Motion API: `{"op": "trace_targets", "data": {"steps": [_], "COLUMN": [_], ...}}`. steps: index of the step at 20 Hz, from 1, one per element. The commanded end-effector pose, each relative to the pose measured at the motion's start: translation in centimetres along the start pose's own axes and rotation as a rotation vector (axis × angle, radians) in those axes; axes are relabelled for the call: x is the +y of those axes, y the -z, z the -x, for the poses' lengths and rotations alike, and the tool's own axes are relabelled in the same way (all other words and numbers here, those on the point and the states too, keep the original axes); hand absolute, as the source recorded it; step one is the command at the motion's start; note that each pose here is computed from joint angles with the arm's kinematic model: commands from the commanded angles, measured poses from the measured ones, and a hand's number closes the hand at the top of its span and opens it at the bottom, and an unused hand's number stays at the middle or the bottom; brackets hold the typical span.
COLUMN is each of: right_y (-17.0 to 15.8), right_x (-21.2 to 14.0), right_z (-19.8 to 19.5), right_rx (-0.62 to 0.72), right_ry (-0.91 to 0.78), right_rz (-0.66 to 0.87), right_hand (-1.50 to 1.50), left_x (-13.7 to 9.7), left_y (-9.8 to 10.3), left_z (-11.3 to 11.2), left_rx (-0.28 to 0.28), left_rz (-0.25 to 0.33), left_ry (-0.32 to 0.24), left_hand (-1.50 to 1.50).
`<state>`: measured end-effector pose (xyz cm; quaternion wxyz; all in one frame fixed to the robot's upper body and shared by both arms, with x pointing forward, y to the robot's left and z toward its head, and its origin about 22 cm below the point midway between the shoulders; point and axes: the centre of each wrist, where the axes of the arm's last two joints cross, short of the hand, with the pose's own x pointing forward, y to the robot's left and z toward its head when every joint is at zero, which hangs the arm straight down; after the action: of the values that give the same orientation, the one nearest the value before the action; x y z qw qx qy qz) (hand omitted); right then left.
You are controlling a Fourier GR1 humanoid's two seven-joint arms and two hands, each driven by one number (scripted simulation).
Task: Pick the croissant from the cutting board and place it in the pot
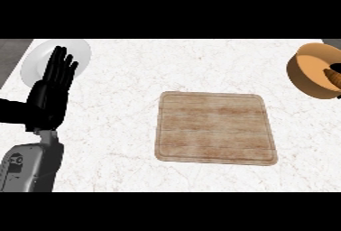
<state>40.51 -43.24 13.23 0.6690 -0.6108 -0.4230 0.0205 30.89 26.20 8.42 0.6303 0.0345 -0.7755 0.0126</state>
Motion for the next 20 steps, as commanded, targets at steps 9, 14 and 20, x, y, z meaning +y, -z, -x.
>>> {"op": "trace_targets", "data": {"steps": [9, 14, 20], "right_y": [0.5, 0.6, 2.2], "right_x": [-1.8, -1.3, -5.4], "right_z": [-1.6, 1.1, 5.3], "right_rx": [-0.006, 0.017, -0.028], "right_ry": [0.448, 0.593, 0.681], "right_rz": [0.164, 0.250, 0.327], "right_hand": [-1.50, -1.50, -1.50], "left_x": [-0.2, 0.2, 0.5], "left_y": [0.3, -0.4, -0.5], "left_z": [-0.6, 0.8, 0.9], "left_rx": [0.011, 0.015, 0.019], "left_rz": [0.006, -0.006, -0.039], "left_ry": [0.006, -0.017, 0.023], "left_hand": [0.00, 0.00, 0.00]}}
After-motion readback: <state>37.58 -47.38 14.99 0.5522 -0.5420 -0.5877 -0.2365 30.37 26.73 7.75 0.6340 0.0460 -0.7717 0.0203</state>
